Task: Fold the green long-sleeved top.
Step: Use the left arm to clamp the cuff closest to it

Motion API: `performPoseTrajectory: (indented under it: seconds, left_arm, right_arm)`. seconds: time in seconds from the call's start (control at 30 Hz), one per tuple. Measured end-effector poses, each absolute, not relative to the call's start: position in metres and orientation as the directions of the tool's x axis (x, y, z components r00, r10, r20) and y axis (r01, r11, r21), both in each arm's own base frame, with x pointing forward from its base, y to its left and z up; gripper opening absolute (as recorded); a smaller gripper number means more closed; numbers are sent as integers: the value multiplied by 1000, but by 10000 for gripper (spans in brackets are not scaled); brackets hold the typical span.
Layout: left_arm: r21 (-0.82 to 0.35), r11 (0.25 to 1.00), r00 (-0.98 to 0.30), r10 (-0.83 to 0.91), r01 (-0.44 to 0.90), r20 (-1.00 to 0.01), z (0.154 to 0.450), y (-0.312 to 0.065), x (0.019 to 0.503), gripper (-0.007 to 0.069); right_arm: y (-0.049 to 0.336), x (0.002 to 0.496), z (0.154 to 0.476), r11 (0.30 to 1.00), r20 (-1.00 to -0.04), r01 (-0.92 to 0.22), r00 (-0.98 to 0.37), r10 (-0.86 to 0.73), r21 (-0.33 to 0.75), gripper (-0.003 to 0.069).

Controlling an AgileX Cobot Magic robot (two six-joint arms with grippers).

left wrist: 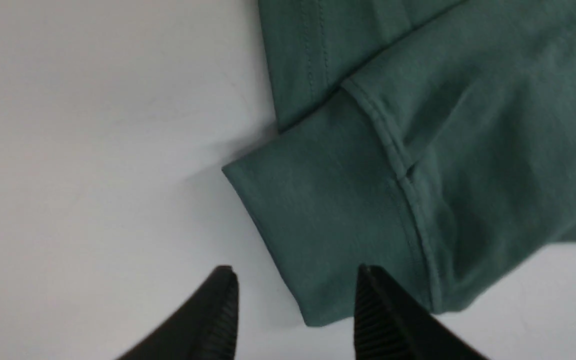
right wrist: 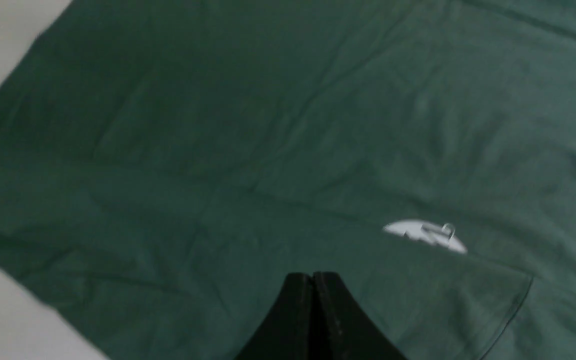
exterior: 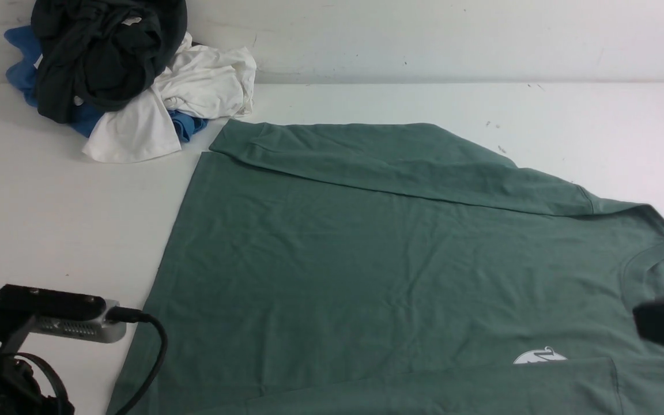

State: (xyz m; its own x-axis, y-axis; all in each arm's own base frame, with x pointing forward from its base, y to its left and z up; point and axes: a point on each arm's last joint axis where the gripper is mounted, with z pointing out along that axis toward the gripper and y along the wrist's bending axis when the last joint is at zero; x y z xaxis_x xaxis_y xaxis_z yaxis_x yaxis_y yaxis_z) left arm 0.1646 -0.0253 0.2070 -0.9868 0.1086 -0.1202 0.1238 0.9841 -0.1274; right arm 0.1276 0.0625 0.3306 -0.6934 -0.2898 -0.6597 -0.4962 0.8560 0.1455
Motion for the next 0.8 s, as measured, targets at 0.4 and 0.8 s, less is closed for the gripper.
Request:
performPoseTrajectory:
  seconds: [0.4, 0.8]
  left_arm:
    - [-135, 990, -995, -48, -37, -85, 163, -16, 180, 363]
    - [-136, 990, -997, -55, -47, -53, 155, -17, 183, 67]
  right_arm:
    - [66, 124, 318, 831, -632, -550, -672, -386, 78, -16]
    - [66, 125, 319, 834, -641, -547, -667, -379, 76, -16]
